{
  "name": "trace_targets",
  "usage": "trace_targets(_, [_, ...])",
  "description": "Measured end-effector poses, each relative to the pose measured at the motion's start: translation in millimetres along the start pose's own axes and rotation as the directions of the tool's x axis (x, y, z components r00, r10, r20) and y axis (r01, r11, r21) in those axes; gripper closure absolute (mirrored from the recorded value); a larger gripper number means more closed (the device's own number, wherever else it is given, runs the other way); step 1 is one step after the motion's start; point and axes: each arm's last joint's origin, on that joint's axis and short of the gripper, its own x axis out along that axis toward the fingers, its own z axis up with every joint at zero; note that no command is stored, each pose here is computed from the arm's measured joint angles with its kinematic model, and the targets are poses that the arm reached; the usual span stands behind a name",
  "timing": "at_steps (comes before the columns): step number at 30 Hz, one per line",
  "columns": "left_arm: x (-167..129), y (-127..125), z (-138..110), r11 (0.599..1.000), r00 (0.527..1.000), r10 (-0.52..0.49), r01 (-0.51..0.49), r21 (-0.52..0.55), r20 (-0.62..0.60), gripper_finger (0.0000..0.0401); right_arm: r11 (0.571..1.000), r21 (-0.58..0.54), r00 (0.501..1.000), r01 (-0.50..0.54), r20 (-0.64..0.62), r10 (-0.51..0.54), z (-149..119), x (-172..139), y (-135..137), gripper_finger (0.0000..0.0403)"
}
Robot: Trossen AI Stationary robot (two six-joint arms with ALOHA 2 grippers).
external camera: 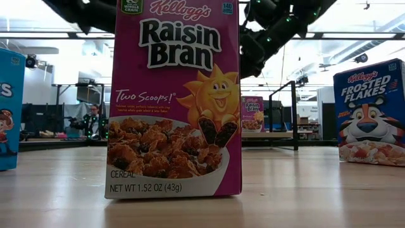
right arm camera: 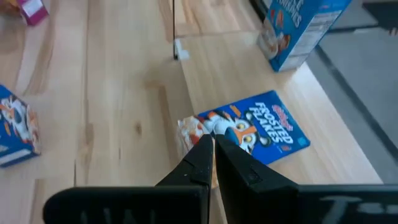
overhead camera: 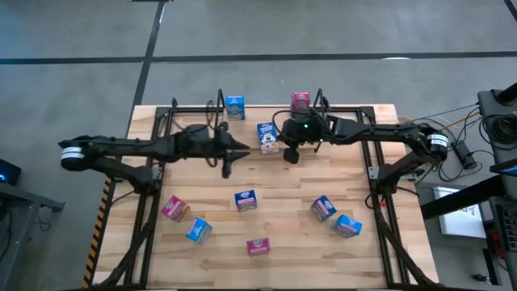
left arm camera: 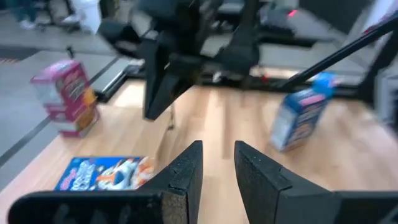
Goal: Stack cereal on shelf
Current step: Put the top dark blue cereal box on the shelf
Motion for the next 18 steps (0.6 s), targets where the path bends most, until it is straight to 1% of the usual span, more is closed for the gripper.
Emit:
trace_targets(3, [19.6,1.8,-4.3,1.0,0.999,0.014,-0.014,0.0,-0.051,0.0326,1.0,0.004,1.0,0.009,0.02,-0.009,-5.1,0.2,0.5,0.0394])
trace_targets(7, [45.0,4.1,-11.0,0.999,0.993,0.037,-0.036,0.011,-0.109,0.0326,1.0,0.001,0.999,0.013,0.037,-0.013,-3.4,-3.5,0.4,0.0394])
trace_targets(12, [74.7,9.8,-21.1,0.992,0.978,0.116,-0.105,0.069,-0.174,0.0326,1.0,-0.016,0.999,0.015,0.044,-0.014,-2.2,-6.0,0.4,0.0394])
trace_targets(18, [98.7,23.6,-38.6,0.986,0.957,0.159,-0.142,0.084,-0.245,0.0326,1.0,-0.017,0.999,0.015,0.047,-0.015,-1.8,-6.7,0.3,0.0394])
